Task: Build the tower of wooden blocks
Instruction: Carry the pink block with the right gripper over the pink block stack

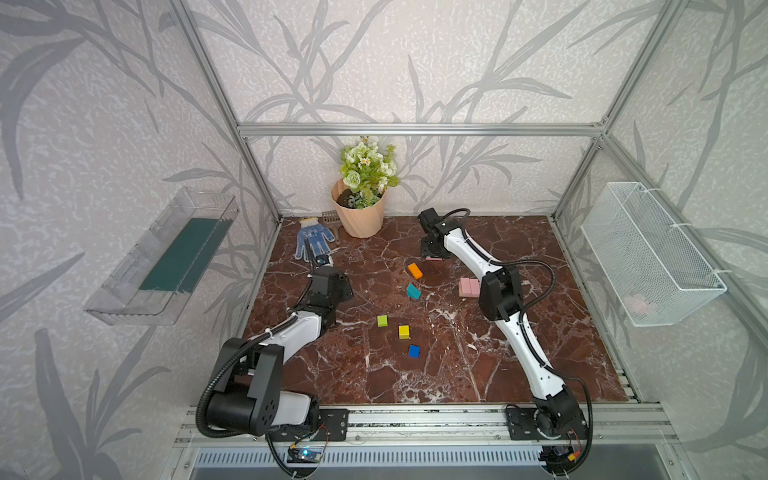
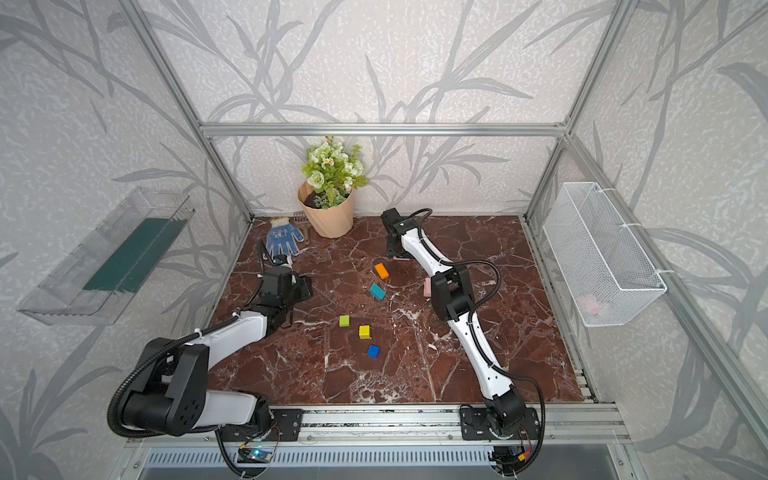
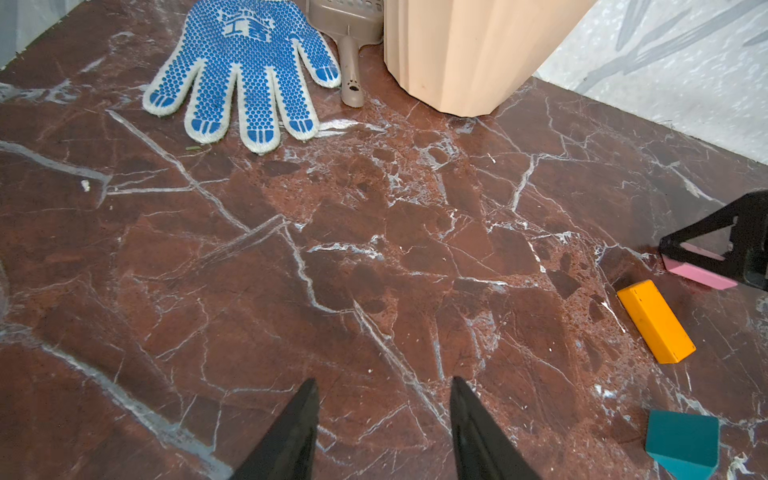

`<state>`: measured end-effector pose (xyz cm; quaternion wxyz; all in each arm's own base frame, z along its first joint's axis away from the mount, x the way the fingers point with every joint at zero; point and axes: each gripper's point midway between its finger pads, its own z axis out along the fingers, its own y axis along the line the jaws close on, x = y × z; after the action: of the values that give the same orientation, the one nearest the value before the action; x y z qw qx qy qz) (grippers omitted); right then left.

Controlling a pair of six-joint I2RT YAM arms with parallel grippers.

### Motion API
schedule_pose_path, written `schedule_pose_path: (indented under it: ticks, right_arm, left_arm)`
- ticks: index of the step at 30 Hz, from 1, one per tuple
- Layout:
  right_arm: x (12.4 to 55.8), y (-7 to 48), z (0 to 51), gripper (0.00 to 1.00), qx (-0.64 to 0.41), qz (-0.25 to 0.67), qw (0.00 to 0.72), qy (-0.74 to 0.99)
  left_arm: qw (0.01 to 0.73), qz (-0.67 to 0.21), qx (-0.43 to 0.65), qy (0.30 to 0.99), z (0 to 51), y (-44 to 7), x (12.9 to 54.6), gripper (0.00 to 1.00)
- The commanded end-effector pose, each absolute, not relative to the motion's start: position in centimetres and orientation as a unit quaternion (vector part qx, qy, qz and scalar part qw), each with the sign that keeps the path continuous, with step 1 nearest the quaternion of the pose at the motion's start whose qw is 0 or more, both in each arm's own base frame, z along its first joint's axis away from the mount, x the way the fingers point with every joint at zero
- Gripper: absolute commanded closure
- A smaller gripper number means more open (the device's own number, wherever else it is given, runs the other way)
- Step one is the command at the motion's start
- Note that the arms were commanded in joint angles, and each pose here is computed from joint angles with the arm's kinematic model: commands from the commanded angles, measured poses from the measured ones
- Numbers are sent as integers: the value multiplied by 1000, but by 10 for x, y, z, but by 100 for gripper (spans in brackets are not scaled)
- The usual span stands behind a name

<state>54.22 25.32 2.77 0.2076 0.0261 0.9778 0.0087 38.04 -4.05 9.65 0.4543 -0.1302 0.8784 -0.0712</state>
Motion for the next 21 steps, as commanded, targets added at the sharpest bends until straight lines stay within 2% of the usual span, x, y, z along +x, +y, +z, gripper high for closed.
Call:
schedule_pose_path:
  ticks: [1,3,7,12,17,21]
  right_arm:
    - [523,250,90,58,3,11,219,976]
    - [514,244,106,59,-5,5,227,974]
    - [490,230,132,61,-18,12,250,968]
    - [452,195,147,61,-16,3,284,959]
    - [420,164,139,69,-15,-13,299,954]
    - [410,151,134,69,-11,-13,330,944]
  left_arm:
    - [467,-105,-89,874,101,-55,381,49]
    - [476,-126,-70,867,105,-64,378,43]
    - [517,-157,-44,840,119,-72,365,25]
    - [565,-164,-43,808,133,-69,349,13]
    - [562,-162,-47,810,132,-68,352,11]
    - [551,-161,-45,818,129,-69,356,13]
